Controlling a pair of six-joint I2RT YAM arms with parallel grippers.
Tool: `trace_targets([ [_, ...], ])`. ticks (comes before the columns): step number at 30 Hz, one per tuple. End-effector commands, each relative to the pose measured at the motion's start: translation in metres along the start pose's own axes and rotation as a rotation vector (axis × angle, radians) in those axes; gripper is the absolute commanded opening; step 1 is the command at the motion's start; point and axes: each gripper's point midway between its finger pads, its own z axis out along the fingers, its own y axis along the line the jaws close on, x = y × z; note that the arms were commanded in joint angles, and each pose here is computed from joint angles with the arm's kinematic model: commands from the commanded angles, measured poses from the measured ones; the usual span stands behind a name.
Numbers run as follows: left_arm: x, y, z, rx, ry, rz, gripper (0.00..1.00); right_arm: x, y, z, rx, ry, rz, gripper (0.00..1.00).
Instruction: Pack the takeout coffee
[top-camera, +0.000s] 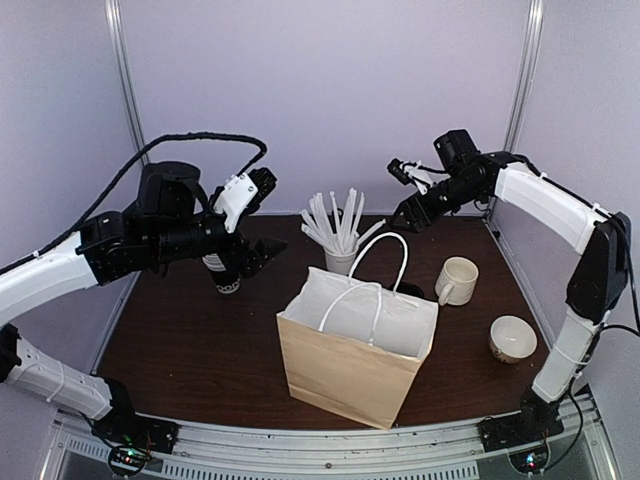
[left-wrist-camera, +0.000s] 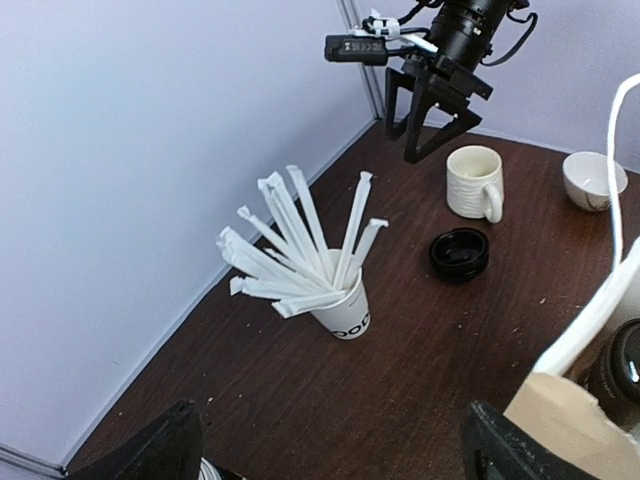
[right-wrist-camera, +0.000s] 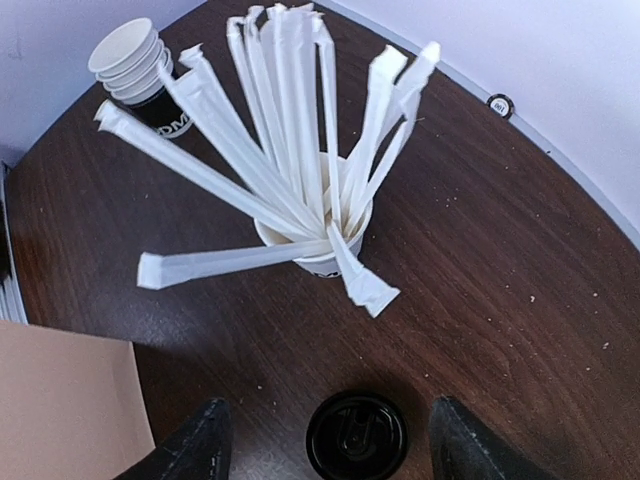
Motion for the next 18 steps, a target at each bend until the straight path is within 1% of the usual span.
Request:
trace_targets([
  [1, -0.008, 0.023, -0.003, -0.131, -0.133, 0.022, 0.94, -0.028, -0.02, 0.012, -0.038, -0.111, 0.121, 0.69],
  [3, 0.0, 0.023, -0.004, -0.13, -0.146, 0.008, 0.94, -0.031, -0.028, 0.023, -0.053, -0.112, 0.155, 0.67],
  [5, 0.006, 0.021, -0.006, -0.109, -0.134, -0.008, 0.93, -0.031, -0.033, 0.034, -0.068, -0.104, 0.178, 0.62],
  [8, 0.015, 0.014, -0.009, -0.085, -0.116, 0.008, 0.93, -0.033, -0.034, 0.046, -0.108, -0.098, 0.201, 0.56],
  [11, 0.023, 0.014, -0.007, -0.088, -0.081, 0.042, 0.93, -0.035, -0.031, 0.053, -0.146, -0.111, 0.223, 0.55],
  [15, 0.024, 0.009, -0.004, -0.055, -0.068, 0.045, 0.93, -0.033, -0.031, 0.058, -0.155, -0.103, 0.245, 0.43],
  [17, 0.024, 0.005, -0.003, -0.034, -0.067, 0.044, 0.93, -0.032, -0.031, 0.058, -0.156, -0.101, 0.249, 0.41],
  [18, 0.024, 0.004, -0.003, -0.027, -0.067, 0.043, 0.93, -0.031, -0.029, 0.057, -0.157, -0.1, 0.249, 0.38],
])
